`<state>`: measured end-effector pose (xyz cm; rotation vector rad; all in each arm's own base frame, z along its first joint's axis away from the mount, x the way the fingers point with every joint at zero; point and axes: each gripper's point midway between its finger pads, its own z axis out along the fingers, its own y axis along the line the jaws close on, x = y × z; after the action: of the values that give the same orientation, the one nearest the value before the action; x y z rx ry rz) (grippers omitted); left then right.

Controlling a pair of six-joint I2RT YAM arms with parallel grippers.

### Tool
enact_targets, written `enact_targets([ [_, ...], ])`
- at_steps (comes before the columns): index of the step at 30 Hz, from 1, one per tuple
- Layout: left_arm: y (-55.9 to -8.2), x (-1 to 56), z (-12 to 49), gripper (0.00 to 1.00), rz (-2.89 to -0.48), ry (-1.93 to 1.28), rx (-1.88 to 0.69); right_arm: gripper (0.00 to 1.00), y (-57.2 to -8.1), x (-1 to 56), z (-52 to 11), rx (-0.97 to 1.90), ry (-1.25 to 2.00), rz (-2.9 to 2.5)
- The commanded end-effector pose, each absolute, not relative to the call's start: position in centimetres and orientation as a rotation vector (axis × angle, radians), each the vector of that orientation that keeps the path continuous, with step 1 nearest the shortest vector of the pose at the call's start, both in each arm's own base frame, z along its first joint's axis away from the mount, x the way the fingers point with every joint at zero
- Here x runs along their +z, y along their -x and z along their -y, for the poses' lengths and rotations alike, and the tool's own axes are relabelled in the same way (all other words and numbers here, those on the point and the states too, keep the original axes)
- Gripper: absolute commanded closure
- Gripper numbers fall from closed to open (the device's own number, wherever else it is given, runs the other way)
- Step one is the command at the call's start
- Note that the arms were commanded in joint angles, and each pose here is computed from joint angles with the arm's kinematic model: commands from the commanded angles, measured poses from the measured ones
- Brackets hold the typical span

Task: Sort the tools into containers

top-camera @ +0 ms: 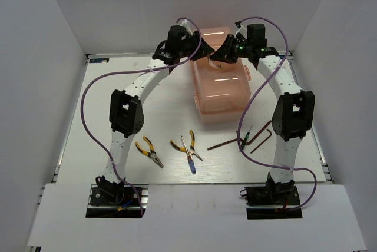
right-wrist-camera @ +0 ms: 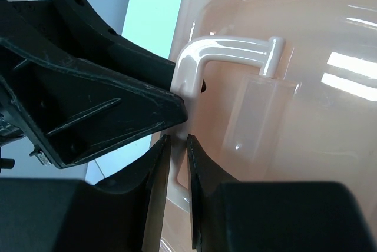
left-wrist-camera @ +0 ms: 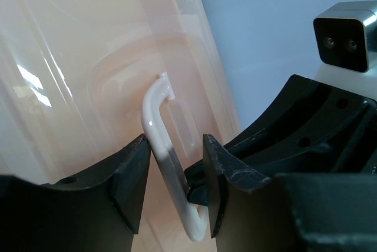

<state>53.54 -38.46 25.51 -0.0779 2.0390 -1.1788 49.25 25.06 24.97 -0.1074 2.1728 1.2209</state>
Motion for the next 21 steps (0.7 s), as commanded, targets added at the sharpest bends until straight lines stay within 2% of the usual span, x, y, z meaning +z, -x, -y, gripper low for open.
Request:
enact_targets([
  [1, -51.8, 24.1, 39.7, 0.51, -2.122, 0.042, -1.175, 0.76, -47.4, 28.7, -26.1, 1.268, 0.225, -2.081],
  [4, -51.9, 23.5, 39.8, 0.54, -2.131, 0.045, -1.172, 0.76, -47.1, 28.9, -25.9, 1.270, 0.231, -2.074],
  [12, -51.7, 22.7, 40.2, 0.66, -2.151, 0.047, -1.162, 0.57, -46.3, 29.4, -25.4, 1.230, 0.260, -2.071],
  [21, -51.5, 21.7, 40.1, 0.68, -2.173, 0.053, -1.154, 0.56, -42.7, 31.1, -21.0, 0.890, 0.374, -2.081],
])
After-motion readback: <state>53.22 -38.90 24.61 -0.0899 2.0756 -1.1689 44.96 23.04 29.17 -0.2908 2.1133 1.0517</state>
